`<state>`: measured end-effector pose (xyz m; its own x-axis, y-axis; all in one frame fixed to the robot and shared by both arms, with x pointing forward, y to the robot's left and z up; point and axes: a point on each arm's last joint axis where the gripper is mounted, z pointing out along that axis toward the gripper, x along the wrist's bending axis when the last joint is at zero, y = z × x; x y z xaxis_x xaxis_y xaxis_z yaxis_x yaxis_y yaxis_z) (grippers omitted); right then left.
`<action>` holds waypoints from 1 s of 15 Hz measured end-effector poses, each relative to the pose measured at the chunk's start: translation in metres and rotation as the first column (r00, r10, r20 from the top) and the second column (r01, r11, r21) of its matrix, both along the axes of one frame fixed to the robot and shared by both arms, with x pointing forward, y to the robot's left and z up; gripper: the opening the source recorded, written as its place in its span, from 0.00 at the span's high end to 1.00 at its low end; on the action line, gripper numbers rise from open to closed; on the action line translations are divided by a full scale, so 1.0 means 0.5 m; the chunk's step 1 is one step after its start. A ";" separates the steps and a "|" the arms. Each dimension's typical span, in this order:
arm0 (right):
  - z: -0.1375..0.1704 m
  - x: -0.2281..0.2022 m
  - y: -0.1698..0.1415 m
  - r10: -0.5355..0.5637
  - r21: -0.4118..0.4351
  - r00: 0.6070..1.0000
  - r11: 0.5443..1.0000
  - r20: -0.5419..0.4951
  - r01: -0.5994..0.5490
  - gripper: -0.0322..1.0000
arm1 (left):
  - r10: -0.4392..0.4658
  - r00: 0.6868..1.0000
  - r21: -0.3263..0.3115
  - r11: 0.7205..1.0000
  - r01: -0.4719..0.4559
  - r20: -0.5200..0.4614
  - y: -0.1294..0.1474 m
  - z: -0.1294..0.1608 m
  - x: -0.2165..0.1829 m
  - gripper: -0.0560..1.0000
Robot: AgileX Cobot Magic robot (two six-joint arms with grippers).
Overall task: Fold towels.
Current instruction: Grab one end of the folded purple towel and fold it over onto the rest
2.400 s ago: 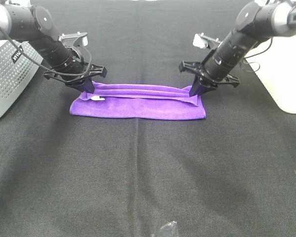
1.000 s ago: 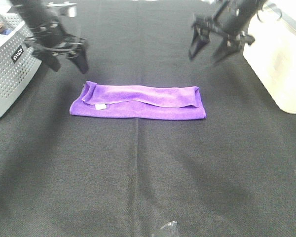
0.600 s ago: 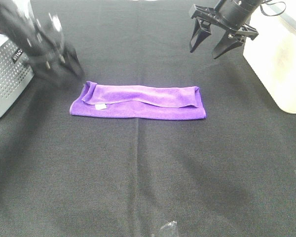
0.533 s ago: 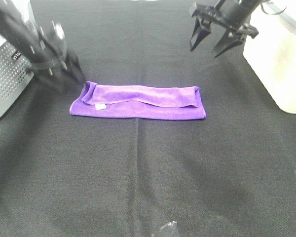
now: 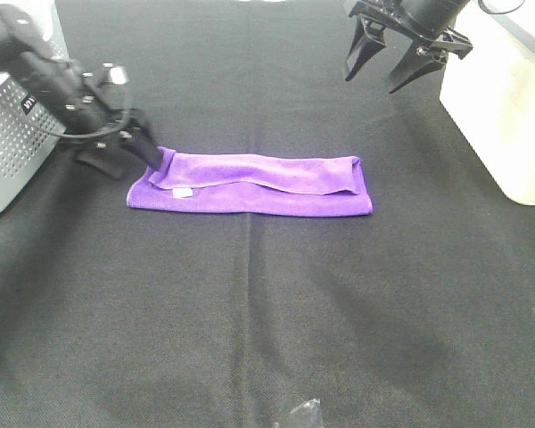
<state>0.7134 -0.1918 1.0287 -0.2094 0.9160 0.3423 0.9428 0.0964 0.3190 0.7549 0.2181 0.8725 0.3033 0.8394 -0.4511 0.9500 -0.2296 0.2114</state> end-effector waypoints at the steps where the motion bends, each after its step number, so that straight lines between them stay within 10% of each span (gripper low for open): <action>1: 0.000 0.000 0.000 0.000 0.000 1.000 1.000 0.000 0.000 0.34 | -0.026 1.000 -0.002 1.000 0.026 0.000 -0.029 -0.002 -0.005 0.22; 11: 0.000 0.000 0.000 0.001 -0.003 1.000 1.000 0.001 -0.001 0.34 | -0.046 0.998 -0.078 0.996 0.042 -0.040 -0.116 -0.019 -0.019 0.24; 15: -0.001 0.000 -0.001 0.001 -0.008 1.000 1.000 0.002 -0.001 0.34 | -0.013 0.998 -0.010 1.000 0.012 -0.057 -0.105 -0.035 -0.017 0.83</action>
